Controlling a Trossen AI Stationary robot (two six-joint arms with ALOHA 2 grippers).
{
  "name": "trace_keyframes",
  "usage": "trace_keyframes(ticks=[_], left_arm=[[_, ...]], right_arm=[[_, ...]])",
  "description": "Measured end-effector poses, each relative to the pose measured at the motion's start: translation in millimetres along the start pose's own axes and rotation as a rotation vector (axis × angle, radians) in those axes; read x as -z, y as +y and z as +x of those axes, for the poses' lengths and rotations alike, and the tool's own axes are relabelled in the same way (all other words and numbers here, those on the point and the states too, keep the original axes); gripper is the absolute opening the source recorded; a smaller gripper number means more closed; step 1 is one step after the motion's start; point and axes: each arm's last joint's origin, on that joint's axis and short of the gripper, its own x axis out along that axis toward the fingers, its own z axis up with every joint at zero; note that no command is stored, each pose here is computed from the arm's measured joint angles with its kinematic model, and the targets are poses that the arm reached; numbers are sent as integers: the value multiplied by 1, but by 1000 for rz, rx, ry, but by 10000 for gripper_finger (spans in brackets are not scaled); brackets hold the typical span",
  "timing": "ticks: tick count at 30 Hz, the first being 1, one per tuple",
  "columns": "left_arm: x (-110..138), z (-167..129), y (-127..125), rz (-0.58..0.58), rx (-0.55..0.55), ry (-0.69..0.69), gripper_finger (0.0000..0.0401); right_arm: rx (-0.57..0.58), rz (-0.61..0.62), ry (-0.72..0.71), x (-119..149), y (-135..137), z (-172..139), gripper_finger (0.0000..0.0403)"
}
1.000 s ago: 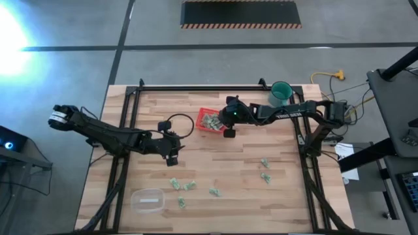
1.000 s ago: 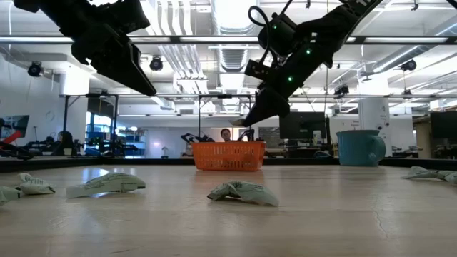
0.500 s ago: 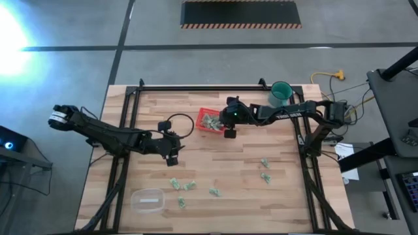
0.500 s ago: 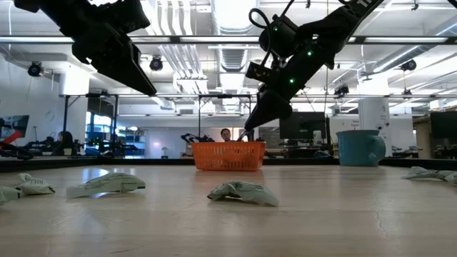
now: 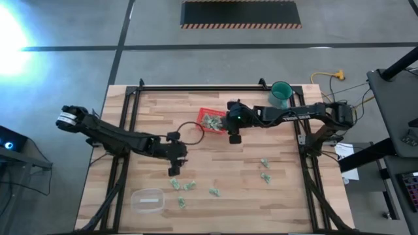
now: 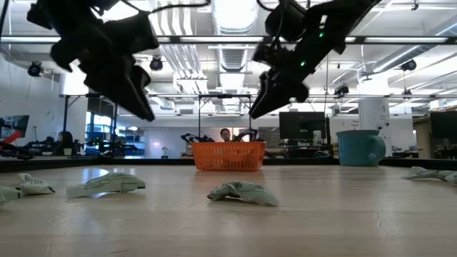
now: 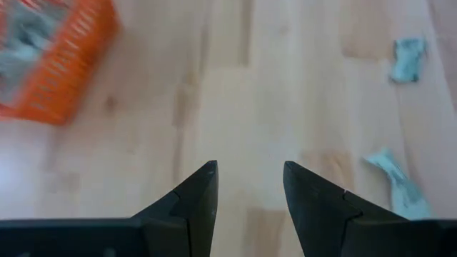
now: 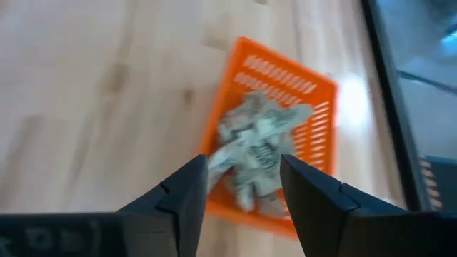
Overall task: Pick and place items into bin
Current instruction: Put the stevia packet into the orange bin
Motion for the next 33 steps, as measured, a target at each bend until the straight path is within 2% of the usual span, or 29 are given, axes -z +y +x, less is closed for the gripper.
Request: trace_keyframes(ticks=[5,9,15,19,26,33], left_arm=[[-3,7,-5,-49,22,21,143],[-7,9,-15,-75,42,23,143],[-8,12,-44,-73,101,35,143],[-8,16,-69,-29,142,35,143],[-7,27,-103,-18,123,54,143],[-3,43,-113,31,28,130,143]], right_arm=[[-66,20,43,2,12,-18,157],[-77,34,44,7,19,-31,150],[-68,55,17,17,20,-48,141],[-57,66,-18,23,21,-59,137],[-48,104,-49,30,22,-74,139],[-48,117,-50,32,22,-75,134]])
